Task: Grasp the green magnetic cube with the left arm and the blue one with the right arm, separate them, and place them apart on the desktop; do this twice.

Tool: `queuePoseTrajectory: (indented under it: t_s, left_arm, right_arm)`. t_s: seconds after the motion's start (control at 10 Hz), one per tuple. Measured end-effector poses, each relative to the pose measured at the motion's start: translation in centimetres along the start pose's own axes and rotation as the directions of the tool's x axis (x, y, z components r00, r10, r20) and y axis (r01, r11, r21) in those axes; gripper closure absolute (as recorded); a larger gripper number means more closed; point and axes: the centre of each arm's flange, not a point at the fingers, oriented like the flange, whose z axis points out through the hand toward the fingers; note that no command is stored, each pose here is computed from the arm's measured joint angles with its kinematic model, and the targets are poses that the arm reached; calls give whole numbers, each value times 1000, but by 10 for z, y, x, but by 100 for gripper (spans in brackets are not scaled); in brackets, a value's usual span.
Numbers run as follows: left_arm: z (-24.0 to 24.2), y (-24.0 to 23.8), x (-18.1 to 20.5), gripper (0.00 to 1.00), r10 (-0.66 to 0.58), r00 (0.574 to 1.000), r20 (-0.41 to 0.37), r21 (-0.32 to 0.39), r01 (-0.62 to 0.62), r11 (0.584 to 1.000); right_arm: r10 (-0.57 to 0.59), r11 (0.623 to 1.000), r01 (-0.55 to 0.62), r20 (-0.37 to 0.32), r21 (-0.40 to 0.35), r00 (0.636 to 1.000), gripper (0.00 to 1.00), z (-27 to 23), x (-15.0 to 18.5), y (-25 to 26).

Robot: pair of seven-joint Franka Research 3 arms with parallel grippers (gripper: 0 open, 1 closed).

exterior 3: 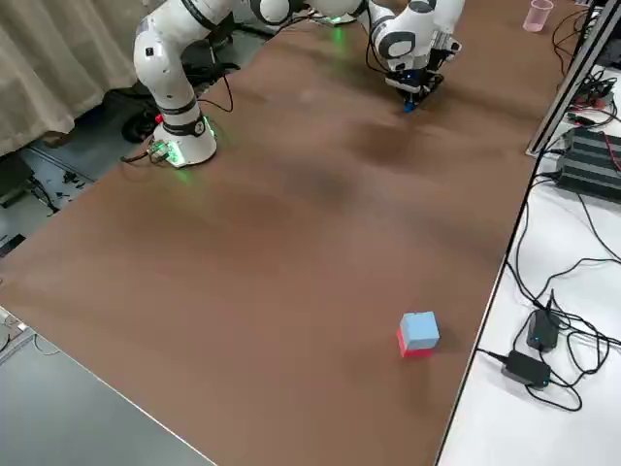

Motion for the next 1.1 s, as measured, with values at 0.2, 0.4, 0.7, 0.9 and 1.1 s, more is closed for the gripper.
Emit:
queuePoseTrajectory:
  t_s: [0.2, 0.4, 0.7, 0.9, 1.1]
  left_arm:
    - [2, 0, 1, 56, 0, 1000, -1, 2, 0, 1000]
    - [1, 0, 1, 64, 1, 1000, -1, 1, -1, 1000]
    - [-1, 2, 0, 68, 1, 1000, 1, -4, -1, 1000]
    - [-1, 3, 1, 70, 0, 1000, 1, -5, 0, 1000]
    - [-1, 3, 1, 75, 0, 1000, 1, -5, 0, 1000]
  right_arm:
    - [0, 1000, 0, 0, 0, 1000, 77, 0, 0, 0]
    - [0, 1000, 0, 0, 0, 1000, 77, 0, 0, 0]
    - [0, 1000, 0, 0, 0, 1000, 77, 0, 0, 0]
    - [0, 1000, 0, 0, 0, 1000, 77, 0, 0, 0]
    - [0, 1000, 0, 0, 0, 1000, 77, 0, 0, 0]
